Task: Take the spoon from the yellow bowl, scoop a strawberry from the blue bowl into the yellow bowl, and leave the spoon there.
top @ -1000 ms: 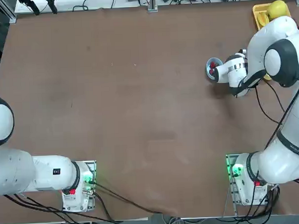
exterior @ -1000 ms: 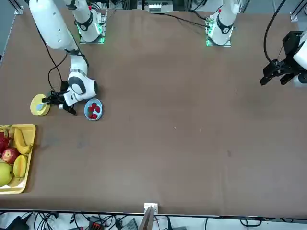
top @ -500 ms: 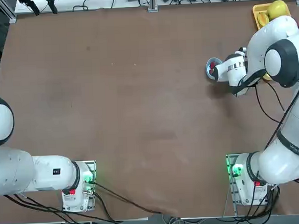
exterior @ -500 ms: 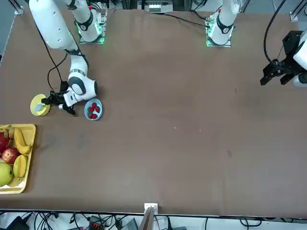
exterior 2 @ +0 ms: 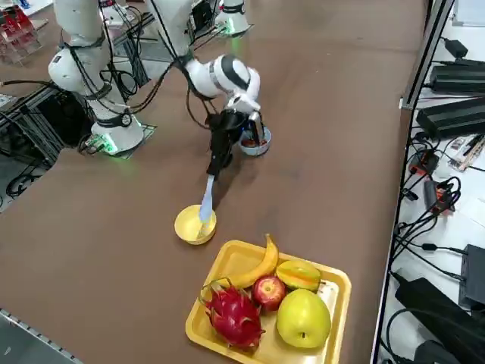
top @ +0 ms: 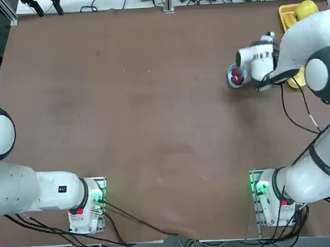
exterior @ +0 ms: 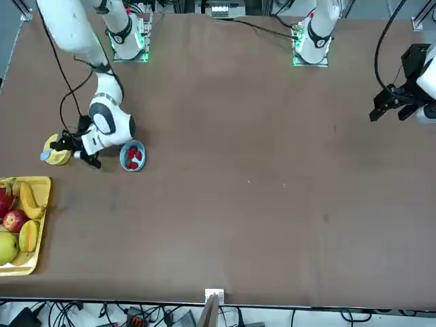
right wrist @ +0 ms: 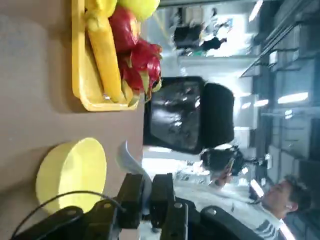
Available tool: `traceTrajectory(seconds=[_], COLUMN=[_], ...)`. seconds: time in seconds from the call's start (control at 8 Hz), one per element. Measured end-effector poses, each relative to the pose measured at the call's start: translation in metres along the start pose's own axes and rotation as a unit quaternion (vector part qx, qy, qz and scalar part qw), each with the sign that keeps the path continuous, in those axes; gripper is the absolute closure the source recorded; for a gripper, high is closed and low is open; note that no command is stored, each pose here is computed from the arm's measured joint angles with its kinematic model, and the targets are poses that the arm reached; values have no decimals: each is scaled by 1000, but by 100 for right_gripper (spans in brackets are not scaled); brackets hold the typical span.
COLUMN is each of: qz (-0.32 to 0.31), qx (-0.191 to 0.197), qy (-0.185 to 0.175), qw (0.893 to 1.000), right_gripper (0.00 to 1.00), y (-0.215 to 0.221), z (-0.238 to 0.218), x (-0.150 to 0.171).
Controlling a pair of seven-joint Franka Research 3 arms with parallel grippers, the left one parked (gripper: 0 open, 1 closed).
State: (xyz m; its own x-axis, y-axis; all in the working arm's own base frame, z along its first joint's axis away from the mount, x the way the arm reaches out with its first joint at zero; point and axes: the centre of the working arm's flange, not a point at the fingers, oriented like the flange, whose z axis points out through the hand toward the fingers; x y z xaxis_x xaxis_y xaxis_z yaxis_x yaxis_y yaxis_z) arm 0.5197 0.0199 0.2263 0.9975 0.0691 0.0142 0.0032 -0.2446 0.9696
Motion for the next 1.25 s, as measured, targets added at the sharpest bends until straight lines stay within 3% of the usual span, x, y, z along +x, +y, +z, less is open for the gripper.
traceTrajectory(seconds=[0.38, 0.62, 0.88, 1.0, 1.25], qz=[3, 32, 65, 80, 109], qx=[98, 202, 308, 362, 438], qy=[-47, -91, -135, -152, -163], qw=[994, 975, 940, 916, 877], right_gripper=[89, 89, 89, 89, 89], y=[69, 94, 126, 135, 143], z=[-82, -123, -157, -172, -192], x=[13, 25, 41, 46, 54])
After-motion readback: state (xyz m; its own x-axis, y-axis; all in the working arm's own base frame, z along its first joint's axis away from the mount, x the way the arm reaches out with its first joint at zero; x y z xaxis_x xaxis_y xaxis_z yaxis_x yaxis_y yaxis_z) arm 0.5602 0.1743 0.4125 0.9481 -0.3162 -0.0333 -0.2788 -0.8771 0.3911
